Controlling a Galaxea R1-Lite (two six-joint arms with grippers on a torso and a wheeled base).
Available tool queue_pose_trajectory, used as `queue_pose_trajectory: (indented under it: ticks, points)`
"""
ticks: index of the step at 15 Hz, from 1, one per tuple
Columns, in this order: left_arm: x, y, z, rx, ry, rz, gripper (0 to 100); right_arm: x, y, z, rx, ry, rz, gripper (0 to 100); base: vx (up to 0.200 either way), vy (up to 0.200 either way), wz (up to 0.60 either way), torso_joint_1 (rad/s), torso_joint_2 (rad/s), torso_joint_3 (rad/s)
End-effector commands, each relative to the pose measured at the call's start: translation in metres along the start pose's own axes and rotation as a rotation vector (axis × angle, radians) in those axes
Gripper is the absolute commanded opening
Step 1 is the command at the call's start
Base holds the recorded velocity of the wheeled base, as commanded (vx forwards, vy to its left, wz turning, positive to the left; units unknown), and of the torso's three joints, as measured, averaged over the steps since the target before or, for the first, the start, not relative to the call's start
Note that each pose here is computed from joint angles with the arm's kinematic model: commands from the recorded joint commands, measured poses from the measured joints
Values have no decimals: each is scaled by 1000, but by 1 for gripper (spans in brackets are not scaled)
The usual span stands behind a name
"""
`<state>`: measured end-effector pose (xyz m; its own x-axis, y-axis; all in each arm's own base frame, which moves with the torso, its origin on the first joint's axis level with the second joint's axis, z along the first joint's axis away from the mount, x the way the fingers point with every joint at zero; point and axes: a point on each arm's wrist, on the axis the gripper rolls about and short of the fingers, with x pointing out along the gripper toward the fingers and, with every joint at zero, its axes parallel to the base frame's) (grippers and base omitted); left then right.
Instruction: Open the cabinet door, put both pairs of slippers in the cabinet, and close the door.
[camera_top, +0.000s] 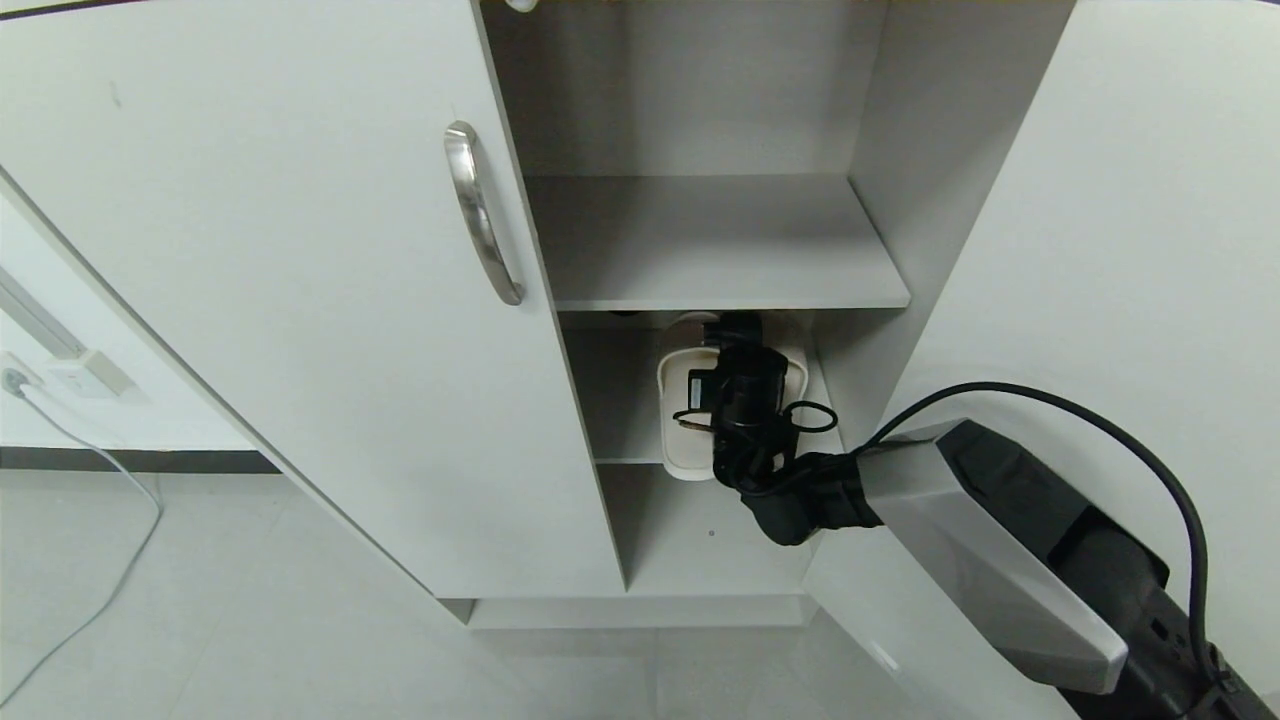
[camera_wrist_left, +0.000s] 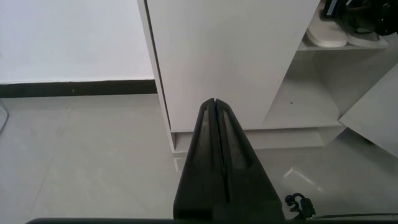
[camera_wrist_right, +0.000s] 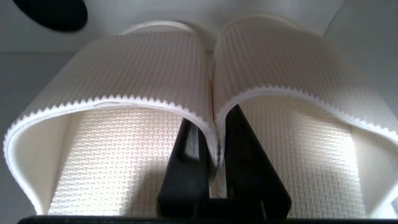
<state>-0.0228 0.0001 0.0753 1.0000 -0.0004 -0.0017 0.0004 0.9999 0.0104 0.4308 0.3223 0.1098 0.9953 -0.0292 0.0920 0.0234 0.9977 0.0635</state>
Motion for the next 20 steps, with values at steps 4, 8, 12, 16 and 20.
queue_pose_trajectory:
  ticks: [4,8,12,16,20]
  points:
    - [0,0,0,0,0,0,0,5,-2,-8,-7,6,-9,0,0,0,0,0,0,0]
    - [0,0,0,0,1,0,0,6,-2,-12,-11,10,-9,0,0,0,0,0,0,0]
    - [0,0,0,0,0,0,0,6,-2,-12,-11,10,-9,0,0,0,0,0,0,0]
    - [0,0,0,0,1,2,0,6,-2,-15,-13,14,-9,100,0,0,0,0,0,0]
    - [0,0,0,0,1,2,0,5,-3,-17,-18,20,-11,100,0,0,0,0,0,0]
